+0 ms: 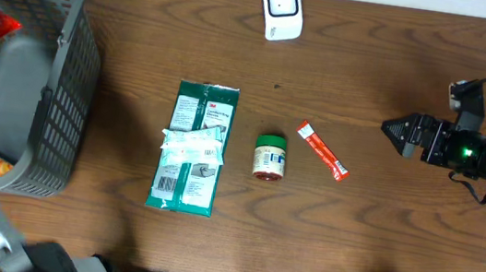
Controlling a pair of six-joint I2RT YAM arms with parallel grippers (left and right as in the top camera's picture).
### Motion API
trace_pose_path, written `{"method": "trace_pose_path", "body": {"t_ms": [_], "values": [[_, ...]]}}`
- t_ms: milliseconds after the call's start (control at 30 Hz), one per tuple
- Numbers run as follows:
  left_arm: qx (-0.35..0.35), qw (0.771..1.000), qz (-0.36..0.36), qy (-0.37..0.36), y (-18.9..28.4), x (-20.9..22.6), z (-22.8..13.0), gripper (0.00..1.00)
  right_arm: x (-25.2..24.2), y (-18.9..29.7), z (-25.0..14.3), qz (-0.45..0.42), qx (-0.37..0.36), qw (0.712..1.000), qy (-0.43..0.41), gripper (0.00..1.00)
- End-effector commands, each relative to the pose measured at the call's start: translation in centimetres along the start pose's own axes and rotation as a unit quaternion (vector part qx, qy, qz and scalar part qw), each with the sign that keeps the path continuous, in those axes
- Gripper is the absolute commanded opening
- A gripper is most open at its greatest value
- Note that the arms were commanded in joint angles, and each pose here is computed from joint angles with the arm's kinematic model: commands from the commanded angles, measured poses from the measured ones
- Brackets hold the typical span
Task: Scan the item barcode
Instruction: 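Carry the red snack bag toward the scanner, right gripper approaching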
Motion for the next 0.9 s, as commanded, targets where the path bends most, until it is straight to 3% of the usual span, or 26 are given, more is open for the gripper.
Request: {"method": "trace_pose_path", "body": {"t_ms": [0,233,400,567,867], "values": [[-0.008,0.993,-0.12,0.005,4.2,-5.8,0.0,0.08,3.0,0.6,0.7,0.088,-0.015,0.996,0.016,0.99],[0.094,0.964,-0.248,-0.006,7.0,-13.9,-5.6,0.07,8.1,2.3,1.0,0.25,-0.026,0.967,0.032,0.99],[0.186,0.933,-0.303,-0.059,7.0,-19.9,-11.0,0.07,10.2,1.7,-0.3,0.276,0.005,0.96,0.049,0.97],[0.218,0.926,-0.287,-0.115,6.2,-22.8,-14.3,0.07,12.1,1.0,-1.5,0.294,0.031,0.952,0.072,0.93],[0.294,0.866,-0.359,-0.184,8.7,-29.3,-20.8,0.07,15.6,0.2,-1.9,0.329,0.038,0.935,0.129,0.87]]}}
Point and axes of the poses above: each gripper's point midway between its finger pads, its own y axis back along the fingers, its own x axis along the line the jaws close on, z = x × y, the point moved 1 cm from there along y, back along the fingers, and after that the axes turned 2 degrees about -y, right-handed, at the moved point
